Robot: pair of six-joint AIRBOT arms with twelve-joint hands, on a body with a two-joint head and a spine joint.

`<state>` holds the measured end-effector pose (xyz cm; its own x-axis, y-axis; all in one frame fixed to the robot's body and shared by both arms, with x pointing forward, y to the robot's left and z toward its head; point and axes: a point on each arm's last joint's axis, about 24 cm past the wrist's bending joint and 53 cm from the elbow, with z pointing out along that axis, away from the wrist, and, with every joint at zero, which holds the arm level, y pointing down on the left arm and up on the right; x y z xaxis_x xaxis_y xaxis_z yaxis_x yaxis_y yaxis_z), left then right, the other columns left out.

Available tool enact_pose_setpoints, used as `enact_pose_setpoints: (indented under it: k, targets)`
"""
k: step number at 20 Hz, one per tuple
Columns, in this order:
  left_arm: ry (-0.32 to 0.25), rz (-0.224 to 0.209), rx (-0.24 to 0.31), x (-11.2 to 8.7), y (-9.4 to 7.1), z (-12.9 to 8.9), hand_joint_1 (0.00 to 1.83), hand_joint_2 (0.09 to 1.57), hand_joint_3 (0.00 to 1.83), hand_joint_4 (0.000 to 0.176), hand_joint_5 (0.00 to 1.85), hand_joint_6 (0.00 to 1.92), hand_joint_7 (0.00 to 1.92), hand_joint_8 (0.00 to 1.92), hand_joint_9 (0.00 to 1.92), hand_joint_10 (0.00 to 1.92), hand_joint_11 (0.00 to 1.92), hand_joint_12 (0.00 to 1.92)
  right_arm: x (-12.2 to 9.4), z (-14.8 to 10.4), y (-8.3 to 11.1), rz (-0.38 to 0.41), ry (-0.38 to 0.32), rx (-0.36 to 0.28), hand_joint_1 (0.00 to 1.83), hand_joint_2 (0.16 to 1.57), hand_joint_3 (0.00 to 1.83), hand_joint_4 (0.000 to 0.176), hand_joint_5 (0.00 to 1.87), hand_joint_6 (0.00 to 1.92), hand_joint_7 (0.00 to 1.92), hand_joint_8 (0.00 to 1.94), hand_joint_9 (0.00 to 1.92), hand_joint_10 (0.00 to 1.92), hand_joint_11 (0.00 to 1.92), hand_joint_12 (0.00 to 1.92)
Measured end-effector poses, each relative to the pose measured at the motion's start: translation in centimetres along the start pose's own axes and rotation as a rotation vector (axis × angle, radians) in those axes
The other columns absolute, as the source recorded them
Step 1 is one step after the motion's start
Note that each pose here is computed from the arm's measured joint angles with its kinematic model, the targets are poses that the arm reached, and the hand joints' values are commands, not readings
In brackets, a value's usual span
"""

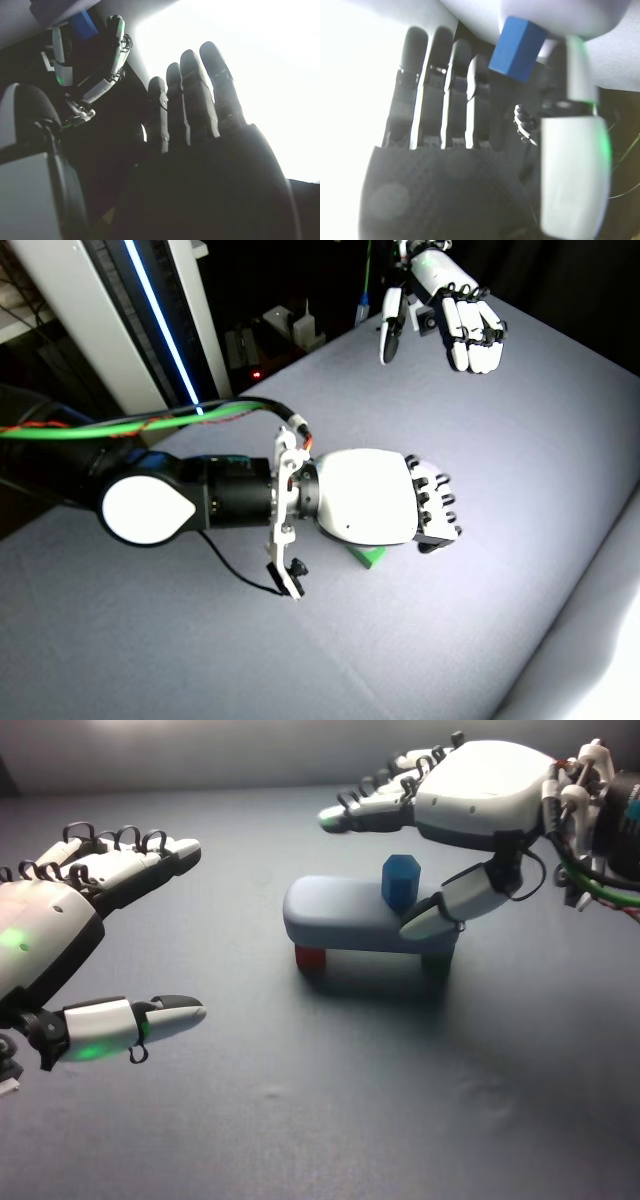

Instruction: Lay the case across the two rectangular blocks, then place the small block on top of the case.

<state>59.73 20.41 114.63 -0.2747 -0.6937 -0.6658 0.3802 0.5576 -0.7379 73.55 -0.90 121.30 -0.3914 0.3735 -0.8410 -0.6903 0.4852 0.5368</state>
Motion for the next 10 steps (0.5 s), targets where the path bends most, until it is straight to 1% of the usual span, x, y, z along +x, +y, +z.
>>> enact_pose_setpoints:
  k: [1,2,3,4,5,6,7,8,9,10]
  targets:
    - [-0.001,0.000,0.002,0.0,0.0,0.0,0.81,0.97,0.00,0.032,0.27,0.00,0.27,0.00,0.29,0.00,0.00,0.74,-0.1,0.0,0.5,0.013,-0.008,-0.015,0.76,0.85,0.00,0.151,0.00,0.00,0.08,0.01,0.12,0.02,0.00,0.67]
    - [-0.004,0.000,0.004,-0.1,-0.1,0.0,0.82,0.97,0.00,0.026,0.28,0.00,0.28,0.00,0.29,0.00,0.00,0.74,-0.7,-0.2,1.5,0.038,-0.032,-0.048,0.76,0.86,0.00,0.155,0.00,0.00,0.04,0.00,0.04,0.01,0.00,0.56]
    - [-0.006,0.000,0.006,-0.1,-0.1,0.0,0.82,0.97,0.00,0.023,0.28,0.00,0.28,0.00,0.27,0.00,0.00,0.72,-1.2,-0.6,2.1,0.041,-0.047,-0.069,0.72,0.87,0.00,0.159,0.00,0.00,0.01,0.00,0.01,0.00,0.00,0.40]
    - [-0.012,-0.001,0.008,-0.3,-0.2,0.0,0.81,0.98,0.00,0.025,0.26,0.00,0.26,0.00,0.25,0.00,0.00,0.65,-2.0,-1.3,2.7,0.038,-0.074,-0.093,0.70,0.87,0.00,0.166,0.00,0.00,0.00,0.00,0.00,0.00,0.00,0.14]
    - [-0.024,-0.001,0.010,-0.6,-0.3,-0.1,0.79,0.99,0.00,0.026,0.26,0.00,0.24,0.00,0.24,0.00,0.00,0.61,-3.1,-2.1,3.0,0.044,-0.103,-0.107,0.66,0.88,0.00,0.174,0.00,0.00,0.00,0.00,0.00,0.00,0.00,0.03]
    - [-0.031,-0.003,0.014,-0.8,-0.5,-0.1,0.78,0.99,0.00,0.017,0.26,0.00,0.24,0.00,0.23,0.00,0.00,0.60,-4.1,-3.1,3.3,0.053,-0.130,-0.119,0.68,0.87,0.00,0.176,0.00,0.00,0.00,0.00,0.00,0.00,0.00,0.00]
    - [-0.041,-0.001,0.021,-1.1,-0.7,-0.2,0.76,0.99,0.00,0.020,0.25,0.00,0.22,0.00,0.21,0.00,0.00,0.55,-5.0,-4.5,3.3,0.065,-0.167,-0.133,0.70,0.88,0.00,0.160,0.00,0.00,0.00,0.00,0.00,0.00,0.03,0.02]
    - [-0.058,0.002,0.037,-1.7,-1.1,-0.3,0.74,0.99,0.00,0.006,0.24,0.00,0.20,0.00,0.19,0.00,0.00,0.54,-5.8,-6.4,3.0,0.113,-0.215,-0.148,0.71,0.89,0.00,0.173,0.00,0.00,0.00,0.00,0.00,0.00,0.02,0.01]
    - [-0.069,0.007,0.045,-2.1,-1.3,-0.4,0.71,1.01,0.01,0.010,0.20,0.00,0.18,0.00,0.15,0.00,0.00,0.50,-5.5,-8.0,2.3,0.141,-0.233,-0.141,0.85,0.86,0.00,0.175,0.00,0.00,0.00,0.00,0.00,0.00,0.00,0.00]
    - [-0.075,0.009,0.047,-2.4,-1.3,-0.4,0.60,1.05,0.02,0.042,0.13,0.00,0.10,0.00,0.08,0.00,0.00,0.49,-4.9,-9.2,1.7,0.165,-0.233,-0.132,0.91,0.90,0.01,0.148,0.00,0.00,0.00,0.00,0.00,0.00,0.00,0.00]
